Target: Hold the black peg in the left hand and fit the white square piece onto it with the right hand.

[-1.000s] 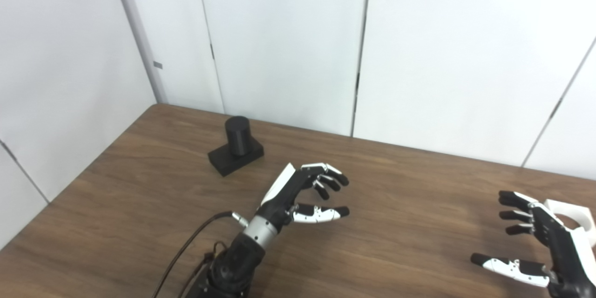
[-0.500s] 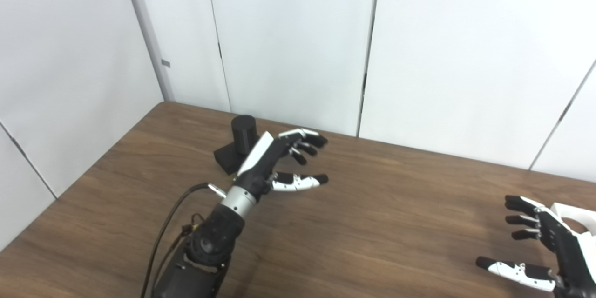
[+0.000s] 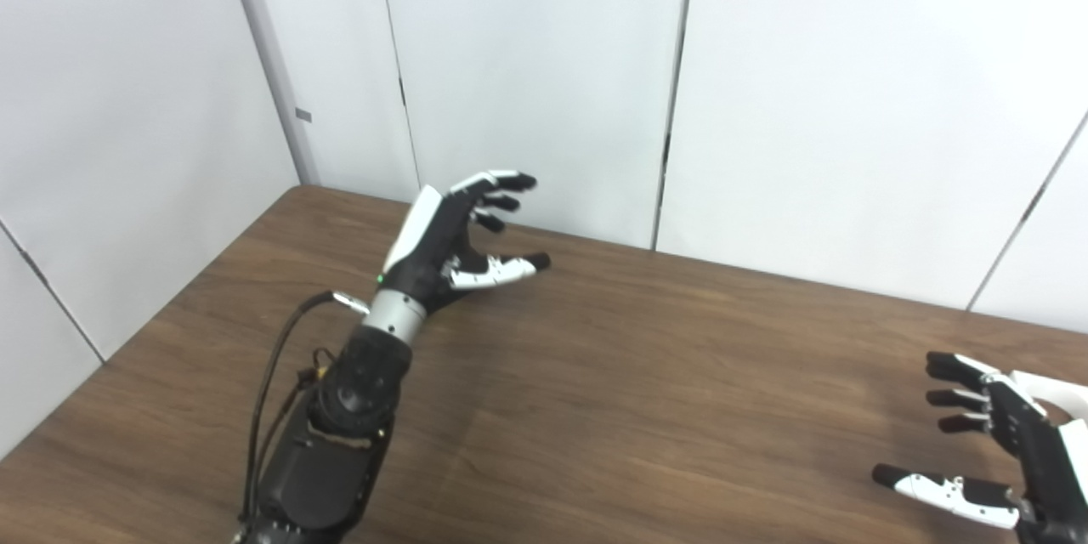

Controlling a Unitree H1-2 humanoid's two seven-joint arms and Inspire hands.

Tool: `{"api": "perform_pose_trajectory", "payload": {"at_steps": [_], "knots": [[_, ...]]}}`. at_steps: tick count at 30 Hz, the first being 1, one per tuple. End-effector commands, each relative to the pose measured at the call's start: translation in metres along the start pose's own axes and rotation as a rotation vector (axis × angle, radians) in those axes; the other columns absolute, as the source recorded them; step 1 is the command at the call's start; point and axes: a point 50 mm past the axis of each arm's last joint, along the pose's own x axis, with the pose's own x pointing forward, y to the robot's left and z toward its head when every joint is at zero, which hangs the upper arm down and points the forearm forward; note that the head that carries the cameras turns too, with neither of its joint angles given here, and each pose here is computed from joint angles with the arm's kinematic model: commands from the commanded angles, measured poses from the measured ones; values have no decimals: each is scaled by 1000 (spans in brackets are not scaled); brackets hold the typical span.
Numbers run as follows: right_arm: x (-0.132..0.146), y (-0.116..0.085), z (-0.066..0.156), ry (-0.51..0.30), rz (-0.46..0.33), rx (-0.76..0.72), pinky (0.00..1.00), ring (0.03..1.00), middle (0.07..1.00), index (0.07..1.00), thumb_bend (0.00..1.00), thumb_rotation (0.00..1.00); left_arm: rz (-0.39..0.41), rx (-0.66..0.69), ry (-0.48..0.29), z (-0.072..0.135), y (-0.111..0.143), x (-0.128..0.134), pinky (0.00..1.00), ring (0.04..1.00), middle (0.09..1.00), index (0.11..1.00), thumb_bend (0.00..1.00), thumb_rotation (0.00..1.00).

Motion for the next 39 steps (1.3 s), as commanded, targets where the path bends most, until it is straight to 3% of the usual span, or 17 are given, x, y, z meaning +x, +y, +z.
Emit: {"api": "perform_pose_trajectory", "payload": {"at_steps": [1,4,7,10,13,15,19,24,28,33,39], "knots": [[10,-9,14,-72,-23,3,567,681,760,751,596,0,60,77,-48,14,19,19,642,750,790,747,797,112],[10,-9,14,-70,-24,5,557,674,756,749,599,0,80,133,-38,14,27,25,692,798,806,752,790,136],[10,-10,15,-72,-26,5,557,673,757,754,593,0,91,156,-46,10,37,31,661,790,806,756,809,128],[11,-10,15,-77,-24,9,554,670,756,751,592,0,115,205,-36,5,45,35,610,790,820,761,846,121],[10,-10,15,-74,-26,-1,555,667,754,749,597,0,142,282,-18,2,51,36,514,713,801,781,867,150],[10,-10,16,-73,-27,-5,557,670,753,749,598,0,150,323,-18,-3,56,38,587,771,820,787,870,151],[9,-10,17,-71,-26,7,564,675,759,754,593,0,172,414,51,-9,63,38,747,887,884,797,911,224],[9,-11,17,-74,-25,5,562,675,759,756,589,0,174,509,133,-12,68,38,801,948,934,830,958,310],[10,-11,17,-76,-27,7,565,676,758,754,589,0,176,551,180,-21,68,38,912,996,991,847,999,359],[10,-12,17,-74,-24,4,564,683,763,757,589,0,223,603,207,-33,65,37,926,1000,1000,768,1000,386],[9,-13,17,-76,-29,8,557,676,761,752,591,0,169,694,324,-39,62,39,936,1000,1000,772,1000,496]]}}
